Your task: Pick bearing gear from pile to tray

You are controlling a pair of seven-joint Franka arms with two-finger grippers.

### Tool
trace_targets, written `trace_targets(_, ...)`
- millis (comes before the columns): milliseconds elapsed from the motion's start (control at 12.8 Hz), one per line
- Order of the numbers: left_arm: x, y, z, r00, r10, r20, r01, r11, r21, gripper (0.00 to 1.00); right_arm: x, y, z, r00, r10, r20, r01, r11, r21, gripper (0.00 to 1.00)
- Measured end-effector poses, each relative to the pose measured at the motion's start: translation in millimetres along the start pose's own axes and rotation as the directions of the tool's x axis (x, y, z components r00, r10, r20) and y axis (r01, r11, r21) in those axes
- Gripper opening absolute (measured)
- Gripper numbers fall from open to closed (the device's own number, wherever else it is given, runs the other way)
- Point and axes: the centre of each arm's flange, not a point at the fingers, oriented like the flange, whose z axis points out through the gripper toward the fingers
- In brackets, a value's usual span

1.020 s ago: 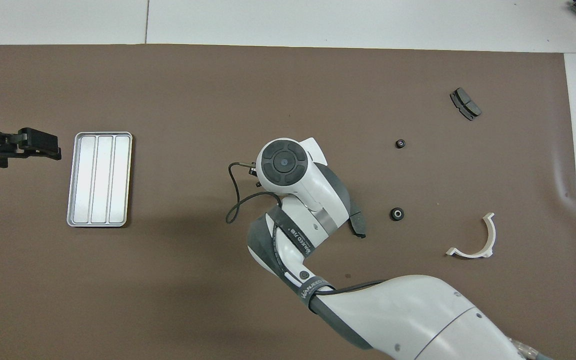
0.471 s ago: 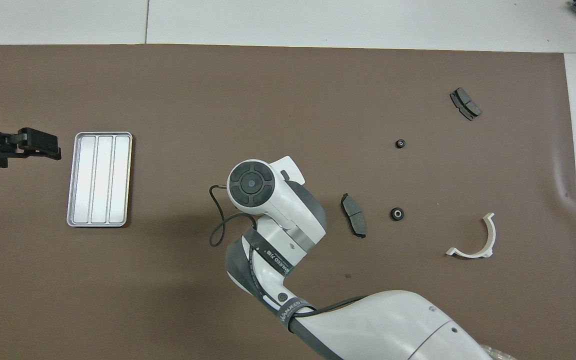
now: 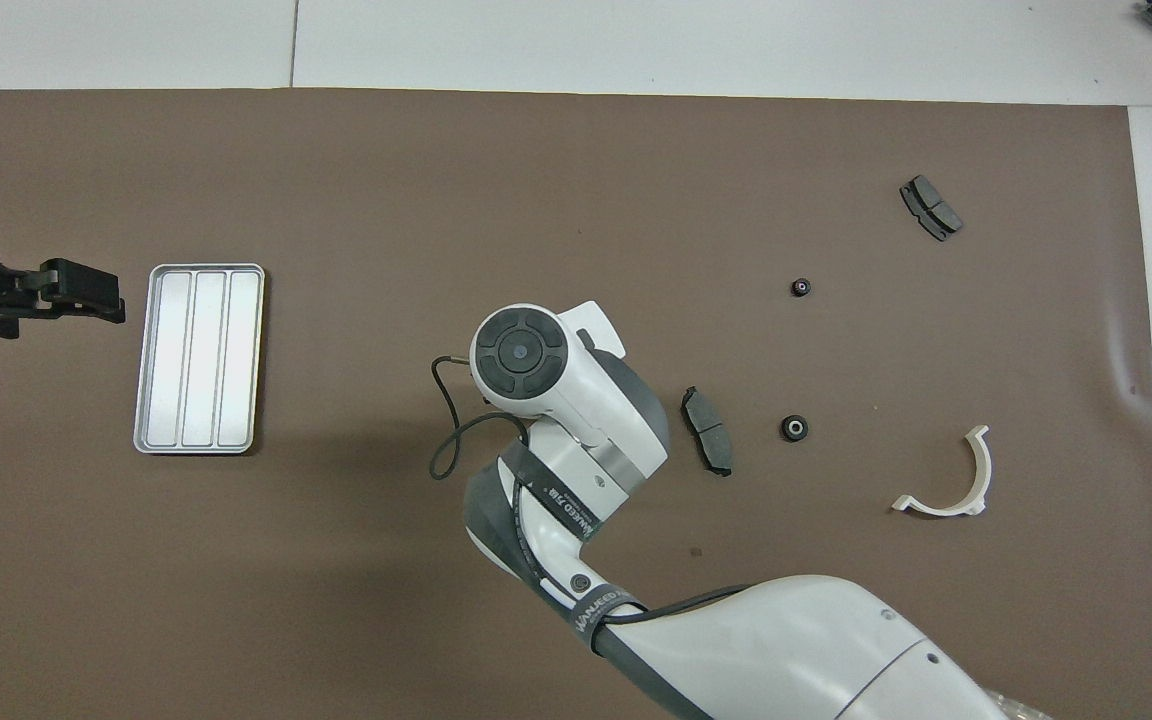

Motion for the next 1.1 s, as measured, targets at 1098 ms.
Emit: trace_targets(1098, -28, 232, 145, 0.997, -0.070, -0.045, 0.067, 0.996, -0.053, 1.00, 44, 262, -23, 0.977, -0.214, 0.011, 0.214, 0.977, 0.014, 1.00)
